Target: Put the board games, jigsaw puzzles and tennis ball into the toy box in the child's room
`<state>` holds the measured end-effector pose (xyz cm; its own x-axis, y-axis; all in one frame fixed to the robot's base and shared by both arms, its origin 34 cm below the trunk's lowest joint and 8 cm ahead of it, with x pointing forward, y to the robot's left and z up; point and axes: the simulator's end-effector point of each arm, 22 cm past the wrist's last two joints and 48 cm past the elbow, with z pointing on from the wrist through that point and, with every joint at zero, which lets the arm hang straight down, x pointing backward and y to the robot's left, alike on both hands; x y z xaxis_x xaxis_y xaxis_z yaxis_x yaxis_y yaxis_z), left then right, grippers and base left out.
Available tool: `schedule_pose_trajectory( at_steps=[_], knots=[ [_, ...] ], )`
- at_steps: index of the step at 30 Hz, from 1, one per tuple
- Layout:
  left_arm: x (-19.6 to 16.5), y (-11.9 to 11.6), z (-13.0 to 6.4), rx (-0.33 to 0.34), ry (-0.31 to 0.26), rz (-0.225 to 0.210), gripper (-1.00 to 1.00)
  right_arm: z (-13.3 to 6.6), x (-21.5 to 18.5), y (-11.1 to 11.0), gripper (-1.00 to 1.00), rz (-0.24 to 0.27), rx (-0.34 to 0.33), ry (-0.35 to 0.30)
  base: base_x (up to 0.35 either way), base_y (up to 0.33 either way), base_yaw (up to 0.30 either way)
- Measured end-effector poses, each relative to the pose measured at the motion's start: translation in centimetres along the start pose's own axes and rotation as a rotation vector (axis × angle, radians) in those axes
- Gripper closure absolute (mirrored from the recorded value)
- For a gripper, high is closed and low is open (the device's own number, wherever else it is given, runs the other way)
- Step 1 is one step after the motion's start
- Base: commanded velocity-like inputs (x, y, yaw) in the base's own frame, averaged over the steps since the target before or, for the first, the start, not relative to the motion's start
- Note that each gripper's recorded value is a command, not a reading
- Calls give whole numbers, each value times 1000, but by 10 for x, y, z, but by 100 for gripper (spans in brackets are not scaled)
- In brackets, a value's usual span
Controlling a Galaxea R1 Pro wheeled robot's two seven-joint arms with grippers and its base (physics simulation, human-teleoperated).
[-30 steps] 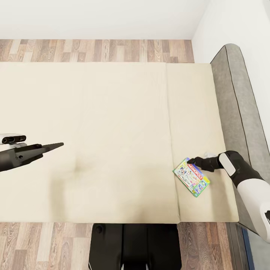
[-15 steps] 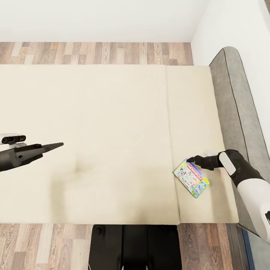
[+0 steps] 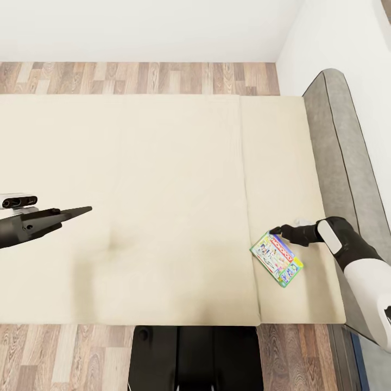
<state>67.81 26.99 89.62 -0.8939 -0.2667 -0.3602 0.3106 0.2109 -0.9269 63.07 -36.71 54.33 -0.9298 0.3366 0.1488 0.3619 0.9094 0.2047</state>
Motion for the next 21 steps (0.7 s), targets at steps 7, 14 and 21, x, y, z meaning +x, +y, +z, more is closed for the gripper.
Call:
schedule_pose_trajectory(
  at_steps=[7,14,21],
  knots=[
    [0,0,0,0,-1,0,-100,-5,-2,-1,-100,1,-37,-7,0,0,0],
    [0,0,0,-1,-1,0,-100,-9,-5,-6,-100,-1,-46,-15,0,0,0],
    [0,0,0,-1,-1,1,-100,-5,2,-6,-100,-38,-29,6,0,0,0]
  ],
)
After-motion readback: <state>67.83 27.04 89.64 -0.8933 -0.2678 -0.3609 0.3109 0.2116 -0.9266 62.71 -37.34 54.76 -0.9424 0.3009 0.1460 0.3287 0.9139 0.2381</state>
